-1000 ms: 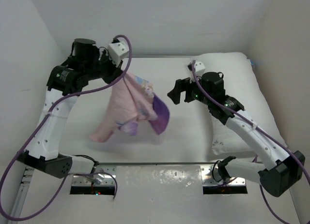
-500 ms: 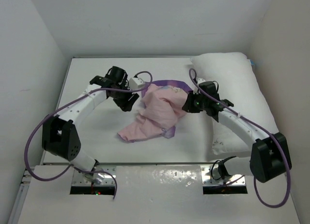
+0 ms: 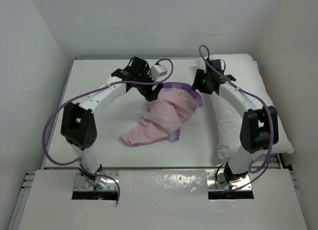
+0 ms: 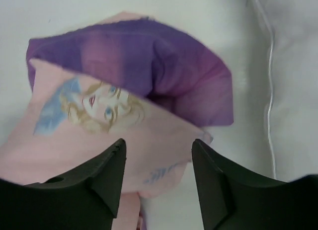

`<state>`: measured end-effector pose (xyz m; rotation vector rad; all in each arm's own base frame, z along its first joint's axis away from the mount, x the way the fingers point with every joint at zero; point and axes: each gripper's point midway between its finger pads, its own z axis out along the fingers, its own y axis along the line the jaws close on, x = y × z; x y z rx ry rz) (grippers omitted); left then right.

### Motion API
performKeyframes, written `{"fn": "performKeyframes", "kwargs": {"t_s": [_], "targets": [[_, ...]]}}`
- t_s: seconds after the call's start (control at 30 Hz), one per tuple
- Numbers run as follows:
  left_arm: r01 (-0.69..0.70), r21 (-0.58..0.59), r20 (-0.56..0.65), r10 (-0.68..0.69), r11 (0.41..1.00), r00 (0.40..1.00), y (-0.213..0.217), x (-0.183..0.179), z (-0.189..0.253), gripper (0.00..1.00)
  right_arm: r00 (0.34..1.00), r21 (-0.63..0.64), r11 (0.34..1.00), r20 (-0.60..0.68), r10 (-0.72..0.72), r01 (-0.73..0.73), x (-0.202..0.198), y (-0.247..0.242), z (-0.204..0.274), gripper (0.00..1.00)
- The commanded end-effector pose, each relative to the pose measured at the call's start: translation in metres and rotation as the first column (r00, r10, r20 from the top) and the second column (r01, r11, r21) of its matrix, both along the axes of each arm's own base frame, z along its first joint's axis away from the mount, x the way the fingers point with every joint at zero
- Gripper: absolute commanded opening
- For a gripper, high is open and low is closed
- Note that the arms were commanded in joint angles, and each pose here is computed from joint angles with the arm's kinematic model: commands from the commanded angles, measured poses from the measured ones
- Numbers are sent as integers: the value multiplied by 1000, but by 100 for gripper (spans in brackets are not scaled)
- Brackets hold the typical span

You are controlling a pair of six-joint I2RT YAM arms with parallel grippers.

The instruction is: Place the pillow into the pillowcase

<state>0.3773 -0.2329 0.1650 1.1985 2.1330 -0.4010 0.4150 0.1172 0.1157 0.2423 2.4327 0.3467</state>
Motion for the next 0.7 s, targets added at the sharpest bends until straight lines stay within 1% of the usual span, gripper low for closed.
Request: {"fn": "performKeyframes", "kwargs": {"t_s": [0.0,0.03,0.07,0.1,0.13,0.17,0.2,0.27,0.3,0.33,0.37,0.4,0.43,0.47,0.5,0.53,0.57,0.6,0.67], "targets": [[-43,-69,90,49,997,995,-30,44,10,75,994,-53,993,24,-105,106,37,-15,3,53],[-50,-65,102,56,997,993,-33,50,10,75,994,-53,992,16,-113,113,45,-14,-1,52],[-52,-66,109,59,996,992,-36,56,10,75,992,-60,991,-29,-121,119,51,-14,-21,52],[-65,-70,105,72,995,992,-42,64,7,74,992,-50,991,-39,-124,122,57,-11,-25,53],[-67,-73,97,74,995,993,-44,67,5,71,993,-17,993,-17,-114,114,72,-4,-16,55],[-75,-70,74,80,995,994,-46,69,-5,68,994,-8,994,-29,-109,108,76,-1,-21,56],[-66,-79,63,72,995,995,-49,68,-6,60,994,2,995,-36,-103,103,86,5,-27,59],[-54,-88,30,57,995,998,-54,66,-15,53,994,-6,995,-51,-99,98,90,9,-34,61],[-36,-103,7,37,994,999,-58,61,-16,45,993,-17,994,-61,-104,103,93,10,-42,64],[-27,-112,-9,26,993,1000,-60,59,-17,40,991,-17,994,-71,-111,110,92,9,-46,66],[-26,-119,-32,22,993,999,-62,56,-20,35,989,-1,991,-73,-131,132,94,10,-50,66],[-14,-135,-48,7,991,999,-65,52,-20,25,986,12,990,-92,-140,142,92,10,-60,66],[-10,-144,-61,2,990,998,-67,50,-21,20,989,55,989,-73,-131,135,98,16,-59,66],[-13,-148,-77,2,989,997,-66,47,-20,11,987,69,987,-74,-141,146,100,17,-64,64],[-3,-162,-91,-12,987,996,-69,44,-19,5,987,71,987,-74,-142,147,102,19,-69,61],[-7,-166,-99,-9,986,995,-67,43,-17,0,990,94,987,-76,-119,126,102,27,-70,51],[-9,-162,-117,-10,987,993,-65,39,-17,0,990,98,988,-84,-113,121,102,30,-72,45],[-8,-160,-120,-12,987,993,-64,38,-14,0,990,101,988,-94,-110,119,100,32,-74,32],[-13,-142,-122,-4,990,992,-56,33,-8,0,988,112,987,-112,-102,114,90,33,-80,17]]}}
